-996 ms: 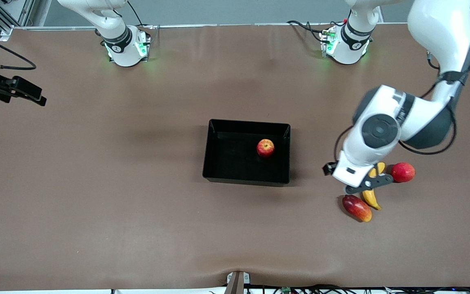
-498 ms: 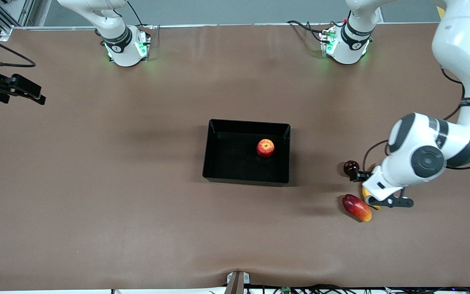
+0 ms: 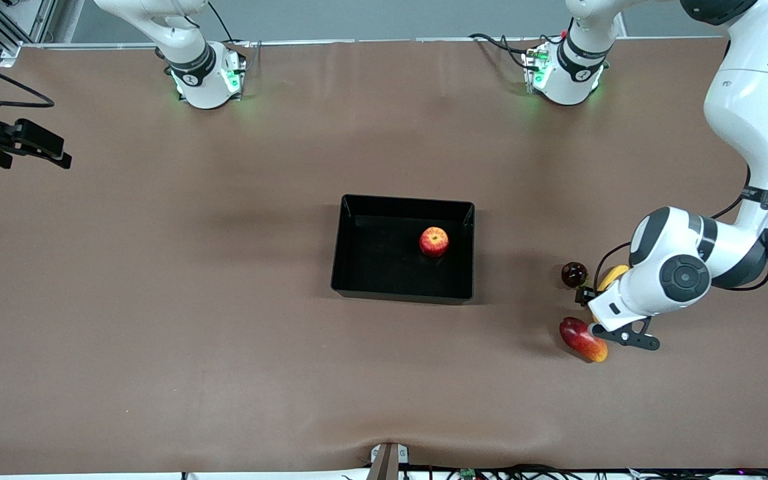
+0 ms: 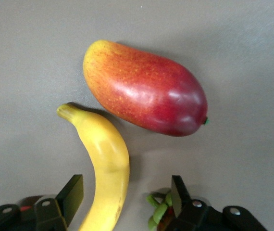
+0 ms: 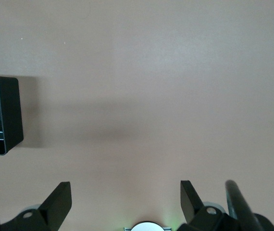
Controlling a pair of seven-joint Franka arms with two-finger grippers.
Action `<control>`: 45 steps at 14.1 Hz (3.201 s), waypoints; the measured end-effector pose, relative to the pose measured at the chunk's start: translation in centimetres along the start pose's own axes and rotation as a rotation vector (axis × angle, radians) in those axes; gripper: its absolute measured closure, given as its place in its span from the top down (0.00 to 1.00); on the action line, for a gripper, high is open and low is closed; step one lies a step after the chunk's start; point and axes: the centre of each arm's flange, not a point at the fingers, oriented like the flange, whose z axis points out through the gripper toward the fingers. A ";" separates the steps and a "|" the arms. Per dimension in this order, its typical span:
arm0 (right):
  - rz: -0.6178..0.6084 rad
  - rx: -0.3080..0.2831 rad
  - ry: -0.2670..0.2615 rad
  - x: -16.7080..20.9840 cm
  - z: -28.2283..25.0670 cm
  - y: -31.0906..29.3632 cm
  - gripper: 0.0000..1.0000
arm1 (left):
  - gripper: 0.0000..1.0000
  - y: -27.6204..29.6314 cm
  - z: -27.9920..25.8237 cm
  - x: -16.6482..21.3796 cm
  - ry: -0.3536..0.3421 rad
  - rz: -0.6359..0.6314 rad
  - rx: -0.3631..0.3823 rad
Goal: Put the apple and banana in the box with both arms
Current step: 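Grasp the yellow banana with the left gripper, then carry the banana over the black tray with the left gripper, then lower the banana into the tray beside the apple and open the left gripper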
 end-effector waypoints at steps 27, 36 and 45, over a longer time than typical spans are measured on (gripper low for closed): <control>0.008 0.000 -0.016 0.0 0.5 0.4 1.00 | 0.37 12.3 -17.9 -2.8 0.049 0.102 -0.044; 0.008 0.000 -0.019 0.0 0.6 0.5 1.00 | 0.37 37.6 -16.7 -2.7 0.038 -0.123 -0.104; 0.009 0.000 -0.022 -0.1 0.6 0.5 1.00 | 0.37 48.9 -8.5 -2.5 0.081 -0.181 -0.115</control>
